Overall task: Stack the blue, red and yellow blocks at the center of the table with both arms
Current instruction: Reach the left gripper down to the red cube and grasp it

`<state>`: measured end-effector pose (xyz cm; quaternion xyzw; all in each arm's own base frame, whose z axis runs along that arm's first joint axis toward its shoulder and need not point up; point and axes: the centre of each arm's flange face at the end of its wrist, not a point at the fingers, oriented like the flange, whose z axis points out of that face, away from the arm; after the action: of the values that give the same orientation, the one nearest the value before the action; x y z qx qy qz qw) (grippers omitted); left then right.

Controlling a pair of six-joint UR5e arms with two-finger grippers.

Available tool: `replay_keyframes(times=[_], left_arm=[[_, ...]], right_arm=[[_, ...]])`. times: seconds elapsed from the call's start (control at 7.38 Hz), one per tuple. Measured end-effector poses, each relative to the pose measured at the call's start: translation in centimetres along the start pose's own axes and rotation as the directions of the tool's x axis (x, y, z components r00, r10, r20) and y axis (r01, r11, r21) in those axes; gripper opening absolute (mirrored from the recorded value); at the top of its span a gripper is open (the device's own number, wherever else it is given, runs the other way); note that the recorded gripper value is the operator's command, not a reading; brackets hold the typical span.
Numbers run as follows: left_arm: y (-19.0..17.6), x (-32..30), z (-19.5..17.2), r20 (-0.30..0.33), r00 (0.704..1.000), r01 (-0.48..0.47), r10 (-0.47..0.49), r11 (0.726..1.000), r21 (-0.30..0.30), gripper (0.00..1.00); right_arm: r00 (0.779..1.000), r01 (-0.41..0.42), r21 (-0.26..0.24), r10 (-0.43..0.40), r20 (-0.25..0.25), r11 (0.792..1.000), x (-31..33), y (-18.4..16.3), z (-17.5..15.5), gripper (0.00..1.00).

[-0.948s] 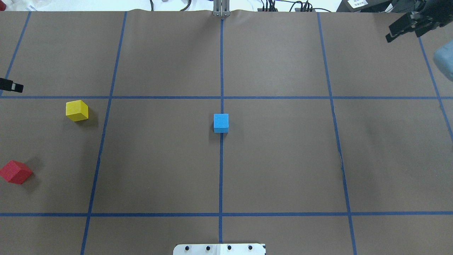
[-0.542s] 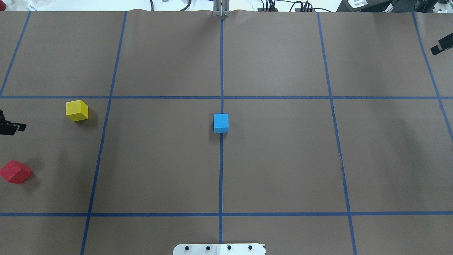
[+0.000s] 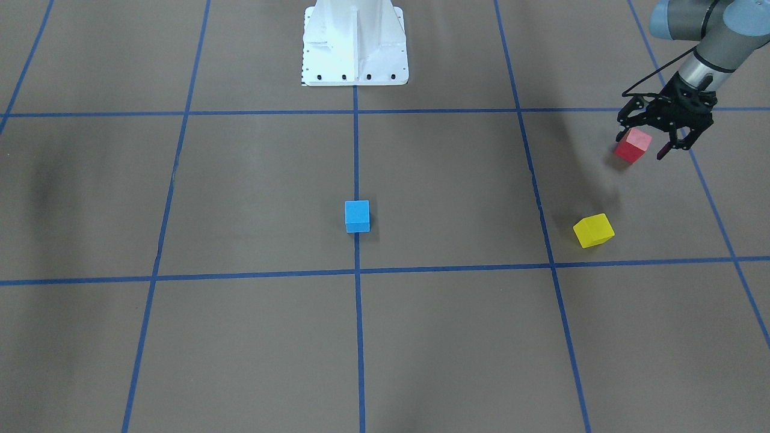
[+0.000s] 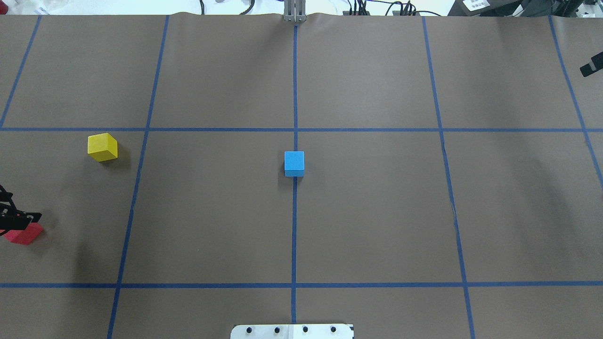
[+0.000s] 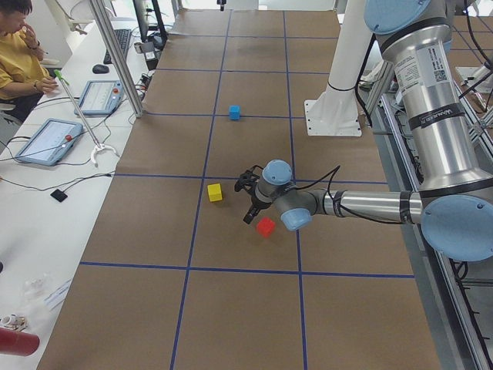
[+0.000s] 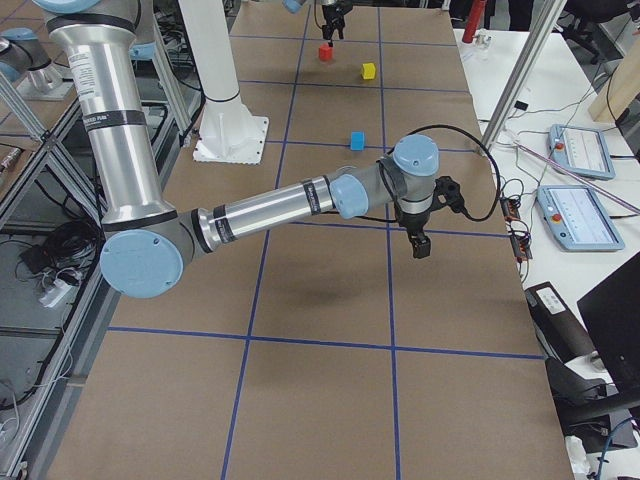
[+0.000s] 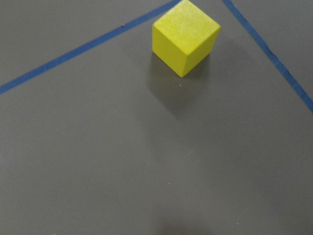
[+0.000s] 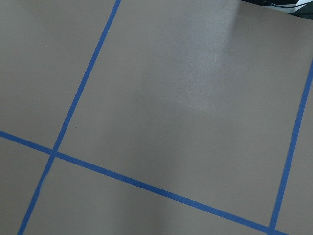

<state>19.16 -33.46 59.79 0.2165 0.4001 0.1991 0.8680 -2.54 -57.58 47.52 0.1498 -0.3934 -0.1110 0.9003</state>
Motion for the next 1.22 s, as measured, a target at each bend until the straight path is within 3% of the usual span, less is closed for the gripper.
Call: replay_keyframes(times=[0.41, 0.95, 1.08, 1.22], left_arm=[[3.5, -0.7, -0.3, 0.007, 1.000, -0.001, 0.002, 1.000, -0.025, 1.00], [4.1, -1.2, 2.0, 0.006, 1.000, -0.005, 0.005, 0.998, -0.061, 0.99], [3.9, -1.1, 2.7, 0.002, 1.000, -0.009, 0.009, 0.998, -0.065, 0.95], [3.7, -0.9, 3.5, -0.003, 1.000, -0.014, 0.014, 0.997, -0.070, 0.73]], right_arm=[[1.000, 0.000, 0.000, 0.000, -0.001, 1.000, 0.0, 0.0, 0.0, 1.00], [1.000, 0.000, -0.001, 0.000, -0.005, 1.000, 0.2, 0.0, 0.1, 1.00], [1.000, 0.000, -0.001, 0.000, -0.007, 1.000, 0.2, 0.0, 0.1, 1.00], [1.000, 0.000, -0.002, 0.000, -0.008, 1.000, 0.2, 0.0, 0.1, 1.00]])
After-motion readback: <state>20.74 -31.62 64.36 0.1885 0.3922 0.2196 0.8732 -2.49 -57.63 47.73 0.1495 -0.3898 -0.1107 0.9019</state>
